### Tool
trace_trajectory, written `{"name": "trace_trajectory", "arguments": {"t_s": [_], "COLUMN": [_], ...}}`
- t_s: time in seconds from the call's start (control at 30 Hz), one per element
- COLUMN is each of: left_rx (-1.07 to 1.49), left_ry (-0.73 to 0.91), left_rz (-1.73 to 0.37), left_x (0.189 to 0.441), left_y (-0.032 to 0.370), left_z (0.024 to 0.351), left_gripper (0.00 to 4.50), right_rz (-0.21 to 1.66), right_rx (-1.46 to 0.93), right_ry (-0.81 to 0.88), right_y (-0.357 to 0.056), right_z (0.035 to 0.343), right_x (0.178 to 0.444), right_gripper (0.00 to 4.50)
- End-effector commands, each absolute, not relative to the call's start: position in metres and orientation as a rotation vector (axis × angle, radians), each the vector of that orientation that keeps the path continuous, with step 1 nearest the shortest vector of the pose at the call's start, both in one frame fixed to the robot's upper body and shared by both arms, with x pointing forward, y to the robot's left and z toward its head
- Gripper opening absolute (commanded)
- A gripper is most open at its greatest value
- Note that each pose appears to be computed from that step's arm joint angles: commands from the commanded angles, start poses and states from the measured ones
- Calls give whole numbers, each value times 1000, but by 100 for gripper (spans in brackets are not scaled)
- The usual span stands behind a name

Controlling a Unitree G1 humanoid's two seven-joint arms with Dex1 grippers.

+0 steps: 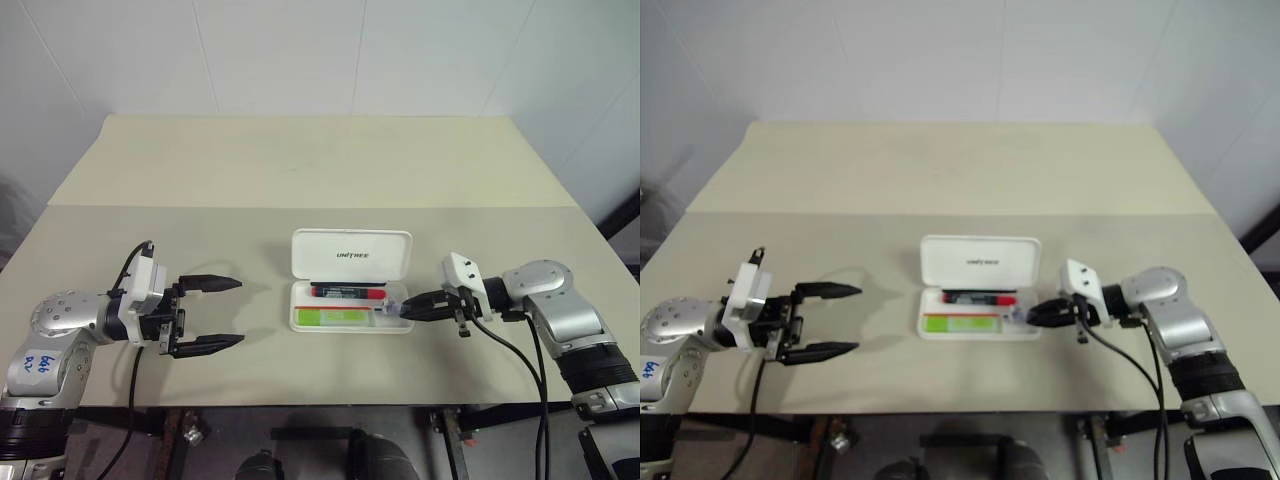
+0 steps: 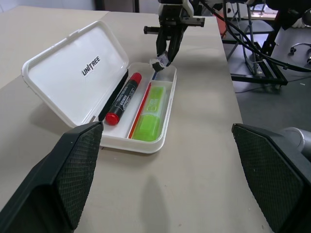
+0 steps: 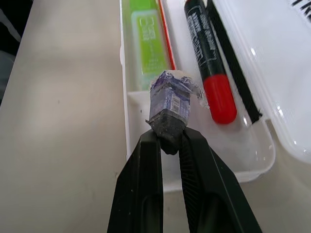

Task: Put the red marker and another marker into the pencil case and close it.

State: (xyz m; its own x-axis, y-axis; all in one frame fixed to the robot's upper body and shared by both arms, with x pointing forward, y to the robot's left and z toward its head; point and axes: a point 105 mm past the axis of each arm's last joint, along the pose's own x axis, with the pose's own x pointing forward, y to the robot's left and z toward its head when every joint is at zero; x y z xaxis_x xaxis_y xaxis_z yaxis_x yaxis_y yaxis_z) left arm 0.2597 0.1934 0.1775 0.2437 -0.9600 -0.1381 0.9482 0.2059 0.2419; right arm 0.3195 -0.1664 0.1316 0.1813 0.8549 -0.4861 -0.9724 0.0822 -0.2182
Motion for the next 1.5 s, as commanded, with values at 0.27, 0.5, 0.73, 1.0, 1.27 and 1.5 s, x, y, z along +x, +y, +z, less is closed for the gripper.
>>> {"name": "trace_trajectory", "arguments": {"t_s": [0.27, 0.5, 0.73, 1.0, 1.27, 1.5], "left_rx": [348, 353, 349, 345, 355, 324], "left_ry": [-88, -106, -190, -222, -226, -239], "left_rz": [-1326, -1316, -1231, -1187, -1200, -1172], "left_x": [258, 264, 289, 310, 319, 337], "left_y": [192, 191, 190, 193, 193, 197], "left_z": [189, 191, 206, 213, 215, 220], "left_gripper": [450, 450, 450, 450, 450, 450], "right_rz": [1410, 1393, 1337, 1269, 1189, 1153], "right_rx": [-626, -611, -484, -373, -429, -385], "right_ry": [228, 152, -32, -106, -40, -131], "right_y": [-161, -159, -156, -168, -178, -176], "right_z": [137, 155, 185, 199, 193, 206], "right_x": [323, 322, 318, 315, 321, 325], "right_gripper": [286, 449, 449, 449, 449, 449]}}
